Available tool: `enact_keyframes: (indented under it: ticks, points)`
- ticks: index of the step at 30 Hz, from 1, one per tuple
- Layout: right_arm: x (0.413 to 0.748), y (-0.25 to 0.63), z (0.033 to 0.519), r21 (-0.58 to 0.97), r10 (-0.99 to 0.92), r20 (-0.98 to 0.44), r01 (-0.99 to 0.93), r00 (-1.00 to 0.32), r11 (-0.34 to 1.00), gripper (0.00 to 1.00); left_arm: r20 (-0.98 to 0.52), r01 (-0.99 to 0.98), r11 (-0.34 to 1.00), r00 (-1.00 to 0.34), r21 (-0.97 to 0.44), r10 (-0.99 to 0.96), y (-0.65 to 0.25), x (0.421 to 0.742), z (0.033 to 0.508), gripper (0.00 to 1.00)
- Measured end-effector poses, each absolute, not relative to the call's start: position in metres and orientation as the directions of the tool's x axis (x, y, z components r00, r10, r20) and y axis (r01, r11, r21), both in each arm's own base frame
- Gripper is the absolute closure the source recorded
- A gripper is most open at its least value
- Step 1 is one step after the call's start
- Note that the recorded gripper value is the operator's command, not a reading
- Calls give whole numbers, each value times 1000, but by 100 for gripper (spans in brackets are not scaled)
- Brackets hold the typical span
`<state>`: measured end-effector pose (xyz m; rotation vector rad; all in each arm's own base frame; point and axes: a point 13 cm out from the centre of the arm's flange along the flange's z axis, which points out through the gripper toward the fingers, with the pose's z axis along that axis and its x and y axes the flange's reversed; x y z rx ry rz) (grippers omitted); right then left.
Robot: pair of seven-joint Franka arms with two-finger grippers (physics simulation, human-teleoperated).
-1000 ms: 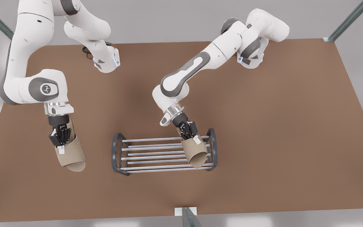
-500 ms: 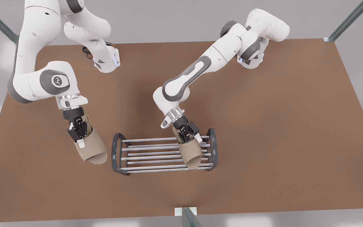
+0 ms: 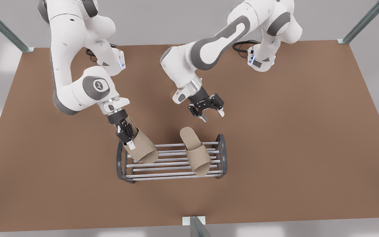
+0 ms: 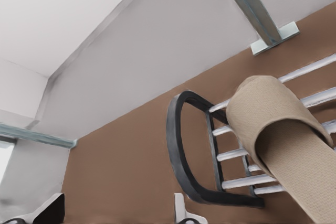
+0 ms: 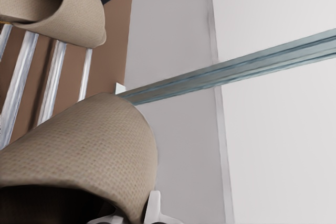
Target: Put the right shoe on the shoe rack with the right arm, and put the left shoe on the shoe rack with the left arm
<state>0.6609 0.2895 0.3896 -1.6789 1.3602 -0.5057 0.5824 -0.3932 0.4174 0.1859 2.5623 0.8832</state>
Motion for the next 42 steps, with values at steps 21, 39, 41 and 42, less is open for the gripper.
enact_keyframes:
  ticks: [21,39,41,42]
  points:
    - [738,345,273,-843,-948,-290,-505,134,186,79,28,-214,974,-976,72,-217,-100,631,425,0]
    - [735,328,264,-843,-948,-309,-482,72,239,0,15,-33,997,-999,63,-34,-108,637,425,0]
    - [734,327,263,-841,-948,-310,-485,69,240,0,15,-23,998,-1000,63,-24,-108,637,425,0]
    - [734,326,262,-839,-948,-311,-487,68,240,0,16,-18,998,-1000,63,-19,-108,637,425,0]
